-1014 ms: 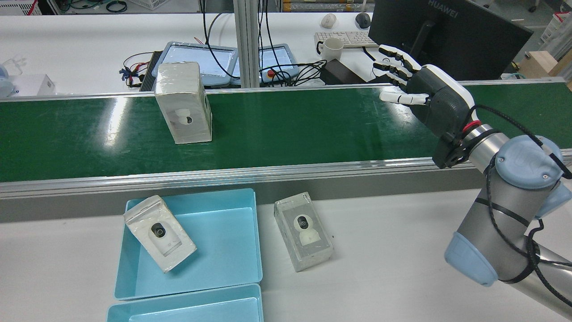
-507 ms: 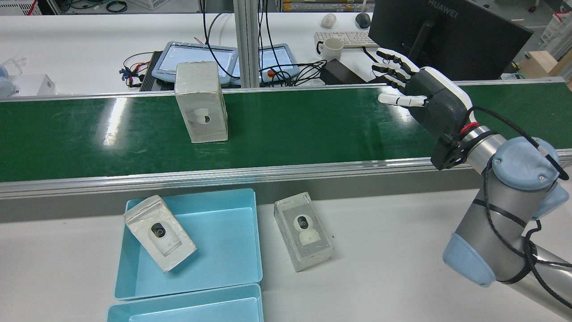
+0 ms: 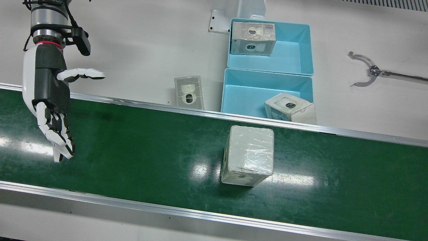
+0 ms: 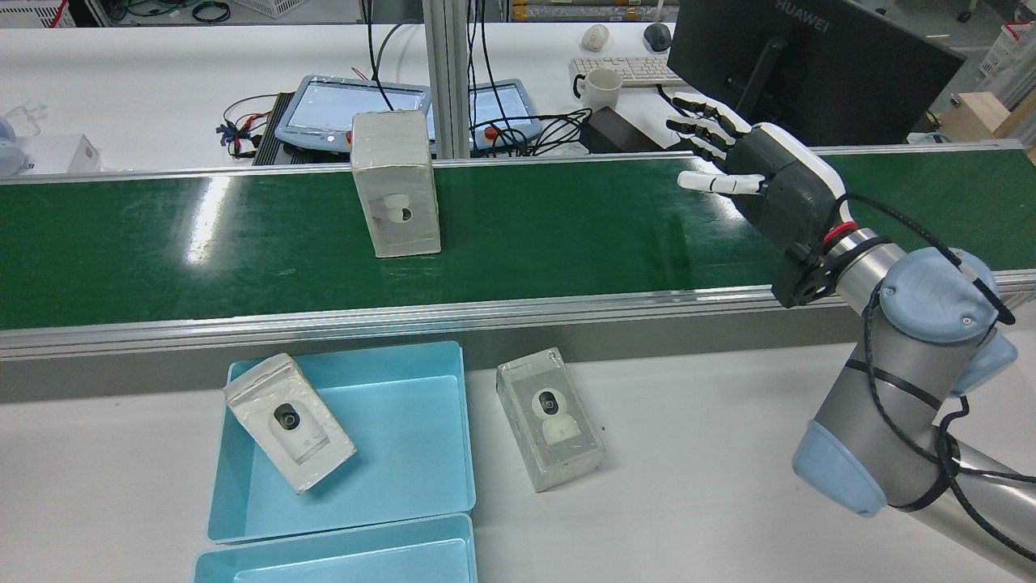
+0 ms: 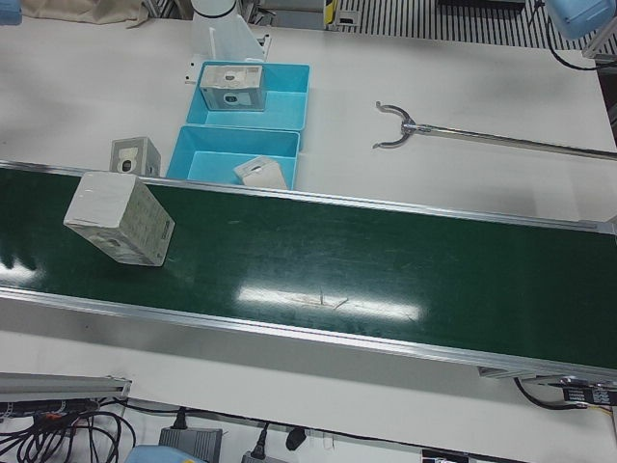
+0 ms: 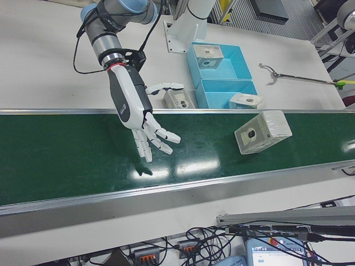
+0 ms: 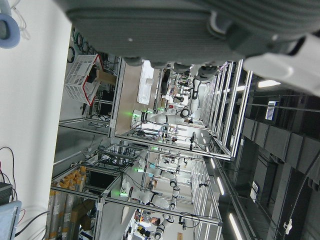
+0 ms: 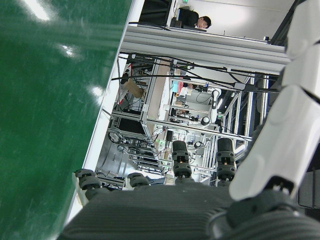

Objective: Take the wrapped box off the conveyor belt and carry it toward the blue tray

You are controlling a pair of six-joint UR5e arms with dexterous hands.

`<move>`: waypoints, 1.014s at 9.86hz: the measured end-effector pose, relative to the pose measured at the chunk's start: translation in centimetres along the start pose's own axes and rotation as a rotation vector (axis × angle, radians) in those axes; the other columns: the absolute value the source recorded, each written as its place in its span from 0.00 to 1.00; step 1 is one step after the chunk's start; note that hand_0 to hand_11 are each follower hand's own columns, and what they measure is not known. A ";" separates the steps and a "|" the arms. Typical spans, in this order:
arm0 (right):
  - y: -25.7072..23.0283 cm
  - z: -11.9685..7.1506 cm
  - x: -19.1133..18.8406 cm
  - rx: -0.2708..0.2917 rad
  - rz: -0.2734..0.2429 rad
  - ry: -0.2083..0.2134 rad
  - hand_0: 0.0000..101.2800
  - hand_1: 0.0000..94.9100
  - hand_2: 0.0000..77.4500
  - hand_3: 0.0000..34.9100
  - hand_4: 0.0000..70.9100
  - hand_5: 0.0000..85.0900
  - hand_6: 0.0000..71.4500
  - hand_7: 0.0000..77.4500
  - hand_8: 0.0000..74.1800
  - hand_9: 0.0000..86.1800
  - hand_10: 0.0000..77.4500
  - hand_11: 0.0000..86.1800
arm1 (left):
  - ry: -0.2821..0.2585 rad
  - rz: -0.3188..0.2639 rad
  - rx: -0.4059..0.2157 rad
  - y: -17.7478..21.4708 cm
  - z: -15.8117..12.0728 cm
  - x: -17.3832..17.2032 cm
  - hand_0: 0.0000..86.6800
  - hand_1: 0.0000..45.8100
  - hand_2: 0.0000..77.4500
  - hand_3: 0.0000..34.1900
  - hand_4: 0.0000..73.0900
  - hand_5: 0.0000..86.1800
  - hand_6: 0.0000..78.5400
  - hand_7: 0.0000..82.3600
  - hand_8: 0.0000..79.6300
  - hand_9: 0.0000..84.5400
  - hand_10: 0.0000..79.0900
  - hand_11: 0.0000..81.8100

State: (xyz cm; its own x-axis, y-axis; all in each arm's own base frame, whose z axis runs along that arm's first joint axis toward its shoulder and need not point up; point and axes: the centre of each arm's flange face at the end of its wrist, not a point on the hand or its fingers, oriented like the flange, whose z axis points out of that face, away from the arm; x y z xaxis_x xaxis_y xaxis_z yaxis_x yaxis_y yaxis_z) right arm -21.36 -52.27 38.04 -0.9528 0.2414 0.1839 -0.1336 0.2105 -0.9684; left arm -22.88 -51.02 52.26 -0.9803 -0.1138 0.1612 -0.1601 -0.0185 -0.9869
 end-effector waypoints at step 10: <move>1.4 2.6 0.1 -0.015 0.009 -0.015 0.38 0.11 0.14 0.85 0.01 0.25 0.00 0.20 0.02 0.05 0.04 0.06 | 0.000 0.000 0.000 0.0 0.0 0.0 0.00 0.00 0.01 0.00 0.00 0.01 0.00 0.01 0.00 0.01 0.00 0.00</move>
State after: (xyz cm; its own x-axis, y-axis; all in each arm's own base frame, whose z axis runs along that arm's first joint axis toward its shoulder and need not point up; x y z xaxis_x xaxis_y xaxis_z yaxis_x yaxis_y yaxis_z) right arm -22.36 -54.39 36.25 -0.9579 0.2293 0.1727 -0.1210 0.2230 -0.9673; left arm -22.88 -51.02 52.26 -0.9803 -0.1138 0.1612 -0.1601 -0.0185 -0.9869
